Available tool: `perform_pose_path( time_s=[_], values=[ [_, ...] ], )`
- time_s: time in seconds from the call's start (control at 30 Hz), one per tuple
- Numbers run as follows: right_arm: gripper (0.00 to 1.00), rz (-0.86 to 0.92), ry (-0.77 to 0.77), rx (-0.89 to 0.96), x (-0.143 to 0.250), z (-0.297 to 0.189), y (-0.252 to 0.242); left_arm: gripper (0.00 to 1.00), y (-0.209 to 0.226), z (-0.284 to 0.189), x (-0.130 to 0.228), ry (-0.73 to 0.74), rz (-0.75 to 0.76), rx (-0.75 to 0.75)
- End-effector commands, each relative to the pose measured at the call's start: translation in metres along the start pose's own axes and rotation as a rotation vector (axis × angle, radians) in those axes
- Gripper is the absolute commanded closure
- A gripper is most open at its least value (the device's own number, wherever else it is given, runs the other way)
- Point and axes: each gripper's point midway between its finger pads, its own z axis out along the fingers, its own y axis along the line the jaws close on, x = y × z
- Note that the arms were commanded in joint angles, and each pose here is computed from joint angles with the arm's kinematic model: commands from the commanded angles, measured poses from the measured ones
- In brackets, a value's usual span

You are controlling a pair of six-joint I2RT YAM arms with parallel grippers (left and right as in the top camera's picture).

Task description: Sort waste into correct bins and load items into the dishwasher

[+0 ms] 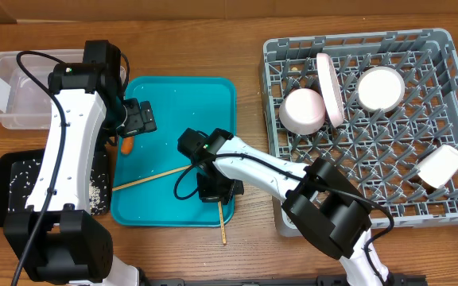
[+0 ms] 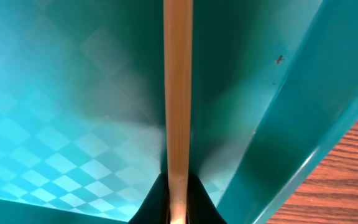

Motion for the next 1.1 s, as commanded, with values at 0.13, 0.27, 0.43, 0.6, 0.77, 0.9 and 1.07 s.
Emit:
perform_pose_path(
  time_s=[0.13, 0.27, 0.43, 0.6, 0.77, 0.9, 1.07],
  values=[
    [0.96, 0.014, -0.156, 0.104, -0.033, -0.082, -0.035, 0.00, -0.001, 0.005, 0.002, 0.019, 0.025, 0.003],
    [0.96, 0.004, -0.300, 0.106, -0.048, -0.155, -0.066, 0.00, -0.001, 0.005, 0.003, 0.020, 0.029, 0.003],
    [0.96, 0.016, -0.355, 0.082, -0.050, -0.201, -0.116, 0.00, -0.001, 0.004, 0.002, 0.019, 0.029, 0.003],
    [0.96, 0.018, -0.258, 0.070, -0.046, -0.191, -0.150, 0.00, -0.001, 0.005, 0.002, 0.019, 0.029, 0.003],
    [0.96, -0.007, -0.184, 0.069, -0.041, -0.159, -0.159, 0.00, -0.001, 0.005, 0.003, 0.020, 0.029, 0.003],
    [0.96, -0.007, -0.141, 0.044, -0.036, -0.133, -0.158, 0.00, -0.001, 0.005, 0.002, 0.019, 0.029, 0.002],
    [0.43, -0.008, -0.149, 0.039, -0.040, -0.125, -0.157, 0.00, -0.001, 0.005, 0.002, 0.019, 0.036, 0.002]
  ],
)
